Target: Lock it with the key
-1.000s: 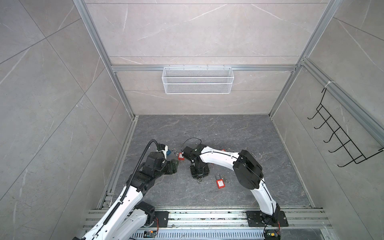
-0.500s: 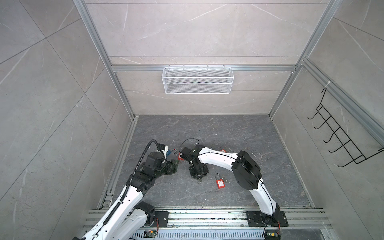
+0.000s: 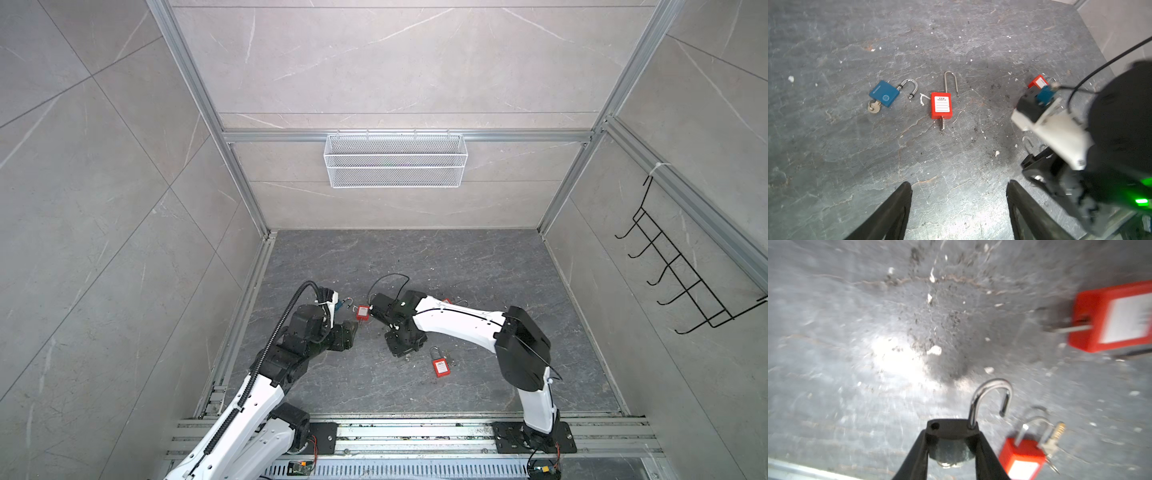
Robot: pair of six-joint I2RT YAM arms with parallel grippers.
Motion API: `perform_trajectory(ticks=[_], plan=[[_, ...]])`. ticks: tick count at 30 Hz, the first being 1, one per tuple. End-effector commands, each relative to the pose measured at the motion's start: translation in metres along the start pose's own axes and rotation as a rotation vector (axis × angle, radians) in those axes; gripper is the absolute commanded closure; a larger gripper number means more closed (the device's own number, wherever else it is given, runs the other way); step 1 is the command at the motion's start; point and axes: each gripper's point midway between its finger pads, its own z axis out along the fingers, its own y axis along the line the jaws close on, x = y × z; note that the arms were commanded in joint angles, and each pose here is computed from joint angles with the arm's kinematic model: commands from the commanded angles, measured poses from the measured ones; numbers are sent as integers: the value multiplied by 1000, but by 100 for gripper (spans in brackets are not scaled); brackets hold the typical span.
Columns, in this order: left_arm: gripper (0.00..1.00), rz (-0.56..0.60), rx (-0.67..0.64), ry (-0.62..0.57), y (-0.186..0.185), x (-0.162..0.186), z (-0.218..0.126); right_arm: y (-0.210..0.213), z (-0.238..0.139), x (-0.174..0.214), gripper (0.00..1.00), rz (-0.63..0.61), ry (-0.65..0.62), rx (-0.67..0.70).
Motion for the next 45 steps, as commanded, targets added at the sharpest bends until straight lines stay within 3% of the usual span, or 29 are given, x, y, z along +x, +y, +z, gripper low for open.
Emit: perform_trajectory(ticks=[1,10,13,18,21,27,38,45], plan=[[25,159,51,-54,-12,-17,-15,-6,-28,-8,72,-196,-141,-10],[26,552,315,-131,-57,-10,-15,-11,-76,5,72,-537,-321,-164],[26,643,370,-220,-68,-16,-10,-4,-86,21,72,-687,-340,-230],[28,780,520,-244,-89,-11,2,-8,-89,35,71,-816,-326,-233],[35,913,633,-319,-106,-8,1,-8,-92,39,71,-848,-328,-248],[39,1065,689,-390,-118,2,9,-6,-100,52,71,-921,-328,-324],[48,1374,566,-516,-132,13,20,-12,-114,66,71,-945,-254,-466],[50,1487,562,-572,-155,9,15,-8,-115,67,71,-939,-229,-499]])
